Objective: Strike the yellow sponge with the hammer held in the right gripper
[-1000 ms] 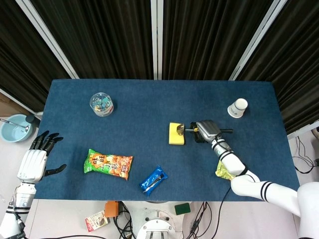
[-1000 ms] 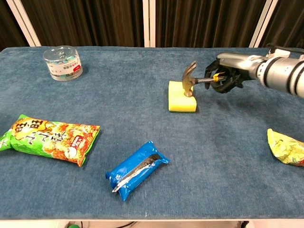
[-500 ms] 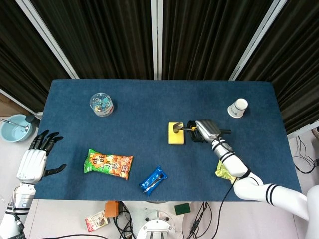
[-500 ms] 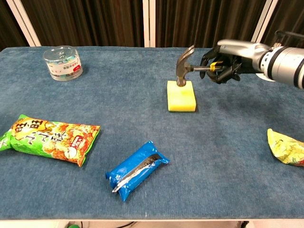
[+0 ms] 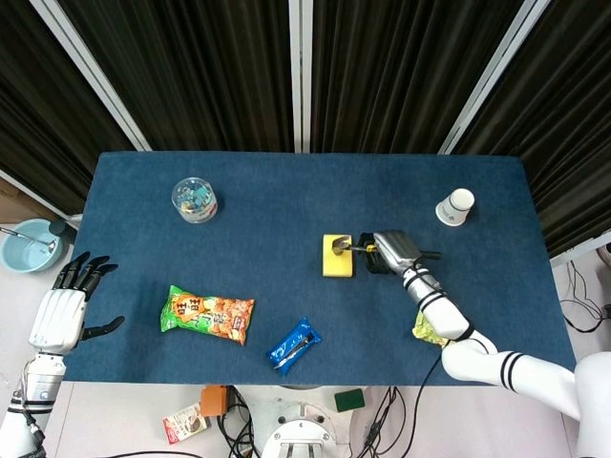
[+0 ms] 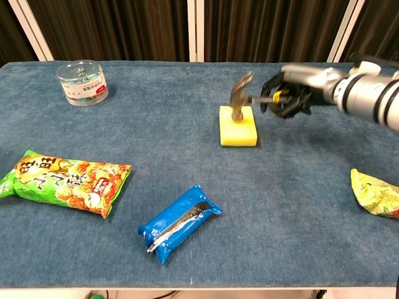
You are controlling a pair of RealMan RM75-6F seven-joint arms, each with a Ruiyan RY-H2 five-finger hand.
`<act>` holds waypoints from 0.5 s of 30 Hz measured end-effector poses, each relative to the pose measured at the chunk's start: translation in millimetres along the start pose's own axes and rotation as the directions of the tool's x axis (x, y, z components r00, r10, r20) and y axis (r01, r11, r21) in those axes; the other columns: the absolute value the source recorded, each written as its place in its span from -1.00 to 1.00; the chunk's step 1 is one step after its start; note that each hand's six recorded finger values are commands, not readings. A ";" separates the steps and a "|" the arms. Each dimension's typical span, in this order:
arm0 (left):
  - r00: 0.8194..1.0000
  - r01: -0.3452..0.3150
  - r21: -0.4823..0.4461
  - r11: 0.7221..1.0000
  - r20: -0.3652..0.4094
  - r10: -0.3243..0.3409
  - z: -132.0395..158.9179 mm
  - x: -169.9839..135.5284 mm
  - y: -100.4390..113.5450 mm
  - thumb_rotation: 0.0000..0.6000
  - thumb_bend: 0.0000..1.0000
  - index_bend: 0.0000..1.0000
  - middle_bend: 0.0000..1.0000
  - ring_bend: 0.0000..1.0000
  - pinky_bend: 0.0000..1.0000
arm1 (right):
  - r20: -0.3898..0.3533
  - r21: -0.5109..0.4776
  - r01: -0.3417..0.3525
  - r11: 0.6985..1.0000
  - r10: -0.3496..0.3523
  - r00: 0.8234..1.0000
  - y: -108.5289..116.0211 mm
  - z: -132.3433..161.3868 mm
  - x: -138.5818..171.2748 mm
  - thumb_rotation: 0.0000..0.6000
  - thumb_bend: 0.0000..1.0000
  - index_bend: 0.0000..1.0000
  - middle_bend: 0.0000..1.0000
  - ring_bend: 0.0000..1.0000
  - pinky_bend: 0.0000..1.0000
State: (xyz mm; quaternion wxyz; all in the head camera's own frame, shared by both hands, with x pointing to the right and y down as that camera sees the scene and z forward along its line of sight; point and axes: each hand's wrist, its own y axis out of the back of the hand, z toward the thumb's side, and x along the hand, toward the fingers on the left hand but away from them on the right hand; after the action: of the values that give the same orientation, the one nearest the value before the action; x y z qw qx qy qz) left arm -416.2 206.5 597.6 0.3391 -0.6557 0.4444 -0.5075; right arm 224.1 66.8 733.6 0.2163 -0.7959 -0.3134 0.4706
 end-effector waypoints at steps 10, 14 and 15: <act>1.000 0.009 0.003 1.000 0.008 -0.009 3.3 0.9 -2.4 1.00 -0.82 -0.59 -0.69 -0.90 -0.78 | 0.096 -0.044 0.063 0.997 -0.058 0.994 28.6 -37.6 -1.7 1.00 1.00 0.84 0.51 0.31 0.50; 1.000 0.009 0.007 1.000 0.003 -0.009 2.5 0.0 -1.4 1.00 -0.82 -0.59 -0.69 -0.90 -0.78 | 0.127 -0.042 0.047 0.998 -0.042 0.991 20.7 -46.1 -16.2 1.00 1.00 0.72 0.43 0.23 0.38; 1.000 0.007 0.008 1.000 -0.001 -0.007 1.7 -0.6 -0.8 1.00 -0.82 -0.59 -0.69 -0.90 -0.78 | 0.131 -0.042 0.046 0.998 -0.040 0.991 18.9 -46.8 -19.7 1.00 1.00 0.70 0.41 0.21 0.34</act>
State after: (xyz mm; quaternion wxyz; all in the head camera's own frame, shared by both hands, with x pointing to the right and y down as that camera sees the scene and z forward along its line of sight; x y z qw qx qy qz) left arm -414.3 207.4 597.7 0.3396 -0.6559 0.4402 -0.5106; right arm 263.9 37.2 755.3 0.1876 -0.7613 -0.3542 0.5097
